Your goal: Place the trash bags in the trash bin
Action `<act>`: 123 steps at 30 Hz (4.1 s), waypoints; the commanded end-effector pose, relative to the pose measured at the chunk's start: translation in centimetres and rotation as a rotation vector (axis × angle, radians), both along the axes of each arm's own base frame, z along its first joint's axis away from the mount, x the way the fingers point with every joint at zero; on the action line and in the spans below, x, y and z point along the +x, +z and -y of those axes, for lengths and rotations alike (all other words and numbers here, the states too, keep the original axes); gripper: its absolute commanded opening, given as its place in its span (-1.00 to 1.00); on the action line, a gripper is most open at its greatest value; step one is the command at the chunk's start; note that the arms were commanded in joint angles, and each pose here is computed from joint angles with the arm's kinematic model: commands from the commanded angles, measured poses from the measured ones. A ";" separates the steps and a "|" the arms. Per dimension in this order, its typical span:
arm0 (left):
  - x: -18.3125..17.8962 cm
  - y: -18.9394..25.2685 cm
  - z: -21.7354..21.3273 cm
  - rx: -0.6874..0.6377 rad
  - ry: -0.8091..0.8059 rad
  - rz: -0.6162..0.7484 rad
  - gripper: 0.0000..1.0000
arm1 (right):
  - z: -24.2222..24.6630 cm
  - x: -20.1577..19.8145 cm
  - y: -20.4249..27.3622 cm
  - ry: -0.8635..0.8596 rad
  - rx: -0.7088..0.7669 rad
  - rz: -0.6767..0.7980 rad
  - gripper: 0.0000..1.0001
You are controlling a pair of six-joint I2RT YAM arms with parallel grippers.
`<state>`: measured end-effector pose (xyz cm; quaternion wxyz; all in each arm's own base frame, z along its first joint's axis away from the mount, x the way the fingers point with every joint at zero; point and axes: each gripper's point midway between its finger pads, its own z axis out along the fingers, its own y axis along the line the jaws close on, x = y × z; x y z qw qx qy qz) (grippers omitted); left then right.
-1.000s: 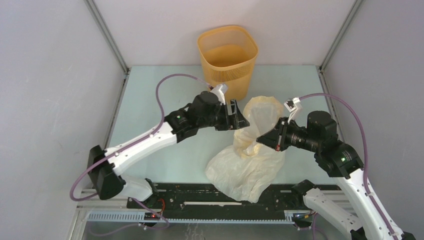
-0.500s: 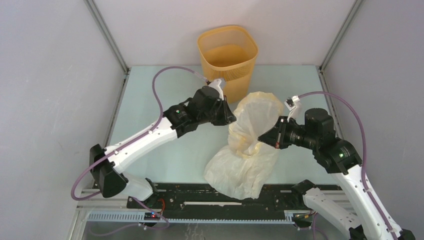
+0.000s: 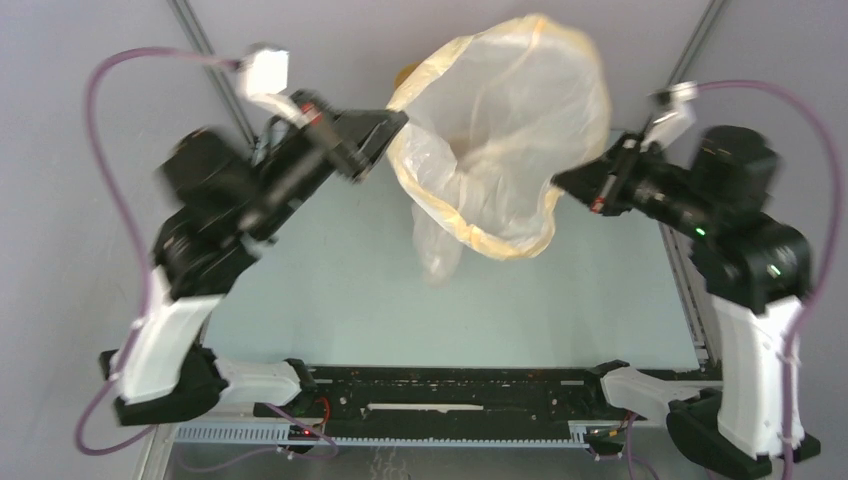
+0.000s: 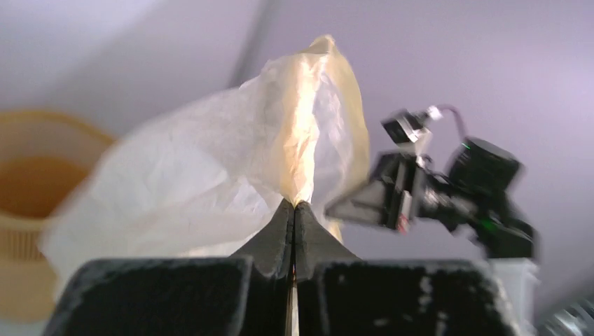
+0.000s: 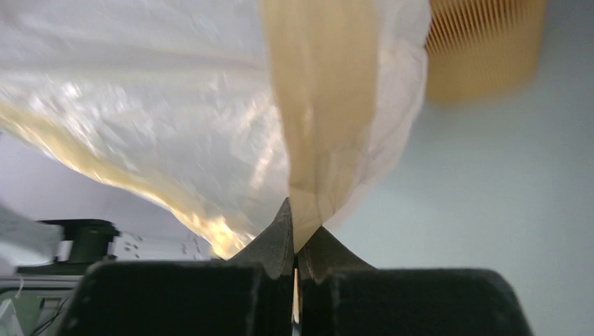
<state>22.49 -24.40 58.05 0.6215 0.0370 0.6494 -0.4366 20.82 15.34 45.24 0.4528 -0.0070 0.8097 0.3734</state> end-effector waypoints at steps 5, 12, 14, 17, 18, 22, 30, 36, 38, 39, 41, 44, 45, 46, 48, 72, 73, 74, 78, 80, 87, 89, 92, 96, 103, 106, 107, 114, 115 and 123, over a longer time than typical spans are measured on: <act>-1.1 -18.9 -2.6 0.178 0.211 -0.280 -1.00 | -0.1 -3.2 -5.6 0.043 0.041 0.139 -1.00; -6.4 -39.1 -1.9 0.126 0.115 -0.765 -1.00 | -1.3 -9.4 -28.0 0.162 -0.006 -0.438 -1.00; -6.4 -37.8 -2.7 0.082 0.115 -0.728 -1.00 | -1.0 -9.6 -26.5 0.150 0.014 -0.362 -1.00; -5.1 -29.4 -3.4 0.027 0.102 -0.510 -1.00 | -1.2 -8.5 -21.5 0.160 0.027 -0.226 -1.00; -4.9 -25.2 -3.7 0.016 0.089 -0.420 -1.00 | -1.4 -8.0 -19.5 0.170 0.023 -0.197 -1.00; -5.7 -6.7 -4.4 -0.031 -0.002 -0.071 -1.00 | -2.4 -6.7 -8.6 0.233 0.033 -0.061 -1.00; -6.8 -0.1 -7.7 -0.233 0.032 0.041 -0.99 | -2.1 -8.1 3.3 0.253 0.141 0.238 -1.00; -5.3 -22.6 -8.3 -0.142 0.213 -0.445 -1.00 | -3.4 -7.9 -15.7 0.280 0.051 -0.252 -1.00; -6.3 -27.1 -8.9 -0.148 0.209 -0.538 -0.99 | -3.2 -9.0 -19.5 0.296 0.018 -0.329 -1.00; -6.7 -28.2 -9.5 -0.171 0.216 -0.563 -1.00 | -3.0 -9.3 -20.1 0.297 0.012 -0.330 -1.00; -7.1 -28.4 -11.1 -0.217 0.239 -0.554 -1.00 | -3.0 -9.4 -20.0 0.305 0.016 -0.308 -1.00; -6.8 -24.7 -13.1 -0.273 0.274 -0.451 -1.00 | -4.2 -8.6 -18.3 0.350 0.054 -0.287 -1.00; -6.5 -22.7 -13.2 -0.270 0.275 -0.402 -0.99 | -4.8 -8.5 -17.6 0.381 0.075 -0.288 -1.00; -6.4 -20.7 -13.0 -0.258 0.265 -0.357 -1.00 | -5.3 -8.2 -17.0 0.401 0.090 -0.292 -1.00; -5.9 -17.0 -11.2 -0.183 0.226 -0.292 -0.99 | -6.1 -7.7 -15.8 0.434 0.113 -0.281 -1.00; -5.9 -15.4 18.5 0.059 -0.418 -0.404 -0.99 | -3.8 -6.1 -9.4 0.262 0.136 0.052 -0.46; -5.9 -15.3 18.3 0.053 -0.415 -0.405 -0.99 | -3.6 -6.2 -9.2 0.250 0.135 0.064 -0.17; -5.9 -15.3 18.3 0.050 -0.411 -0.406 -1.00 | -3.4 -6.2 -9.1 0.240 0.135 0.071 0.06; -5.8 -15.3 17.9 0.035 -0.398 -0.404 -1.00 | -2.8 -6.1 -8.6 0.195 0.140 0.100 0.61; -5.7 -15.3 17.9 0.031 -0.395 -0.404 -0.99 | -2.8 -6.1 -8.1 0.202 0.140 0.128 0.74; -5.6 -14.4 18.8 0.013 -0.416 -0.405 -0.99 | -1.9 -3.9 -8.5 0.093 0.088 0.162 0.88; -5.6 -14.4 19.5 0.012 -0.429 -0.413 -0.99 | -1.6 -2.9 -9.1 0.034 0.060 0.147 0.89; -5.5 -14.4 20.1 0.018 -0.438 -0.422 -1.00 | -1.9 -2.3 -9.4 0.019 0.039 0.146 0.89; -5.5 -14.4 20.9 0.029 -0.450 -0.430 -0.99 | -2.6 -2.1 -8.8 0.026 0.029 0.191 0.90; -5.9 -13.5 21.9 0.047 -0.501 -0.420 -0.99 | -2.0 -1.0 -8.8 -0.050 -0.007 0.224 0.56; -5.9 -12.8 20.8 0.078 -0.491 -0.383 -0.62 | -1.8 -1.6 -9.2 -0.028 -0.021 0.230 -0.51; -5.8 -12.6 20.1 0.088 -0.479 -0.368 -0.42 | -1.5 -1.8 -9.5 -0.029 -0.031 0.225 -0.76; -2.2 -11.7 11.8 0.098 -0.214 -0.269 0.69 | 2.1 -3.6 -11.2 -0.111 -0.102 0.203 -1.00; -1.0 -12.0 10.1 0.090 -0.158 -0.274 0.74 | 2.7 -3.9 -10.9 -0.130 -0.098 0.215 -1.00; 7.7 -16.3 -0.1 0.027 0.261 -0.376 0.76 | 6.9 -6.3 -9.3 -0.226 -0.124 0.223 -1.00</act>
